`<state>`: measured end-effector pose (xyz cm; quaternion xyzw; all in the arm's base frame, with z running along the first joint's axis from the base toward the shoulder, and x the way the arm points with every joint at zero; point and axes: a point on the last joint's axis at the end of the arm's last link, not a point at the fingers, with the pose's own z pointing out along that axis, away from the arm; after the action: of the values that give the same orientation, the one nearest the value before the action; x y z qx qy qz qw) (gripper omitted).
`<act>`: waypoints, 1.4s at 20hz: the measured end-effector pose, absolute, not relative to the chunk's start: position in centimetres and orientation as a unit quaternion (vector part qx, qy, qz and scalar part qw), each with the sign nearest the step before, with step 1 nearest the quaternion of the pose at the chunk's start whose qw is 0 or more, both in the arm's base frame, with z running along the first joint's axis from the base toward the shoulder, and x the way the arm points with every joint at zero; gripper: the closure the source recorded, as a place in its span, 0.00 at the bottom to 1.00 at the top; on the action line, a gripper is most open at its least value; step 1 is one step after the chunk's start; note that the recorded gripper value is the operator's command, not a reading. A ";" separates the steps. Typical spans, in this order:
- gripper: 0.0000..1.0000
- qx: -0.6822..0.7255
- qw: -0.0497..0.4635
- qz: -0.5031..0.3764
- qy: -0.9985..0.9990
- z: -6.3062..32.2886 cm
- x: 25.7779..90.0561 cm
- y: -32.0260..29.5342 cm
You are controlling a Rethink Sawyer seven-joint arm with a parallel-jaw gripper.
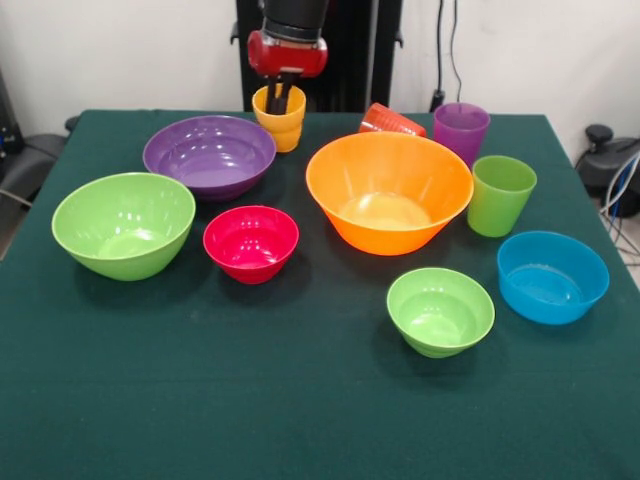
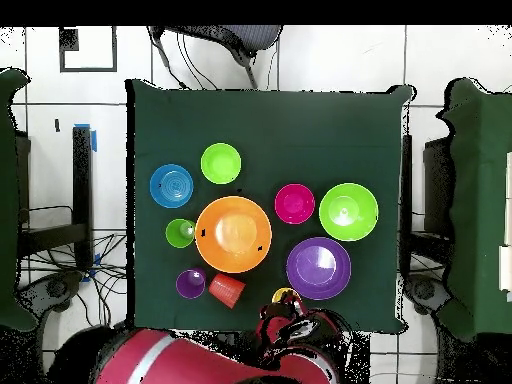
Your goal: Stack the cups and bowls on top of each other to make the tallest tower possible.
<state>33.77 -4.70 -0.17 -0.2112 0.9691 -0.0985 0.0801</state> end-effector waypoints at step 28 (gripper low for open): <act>1.00 -0.192 0.043 -0.071 0.978 4.2 35.3 -1.4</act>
<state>35.28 -1.43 4.25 -0.1918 0.9779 -0.0711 0.0431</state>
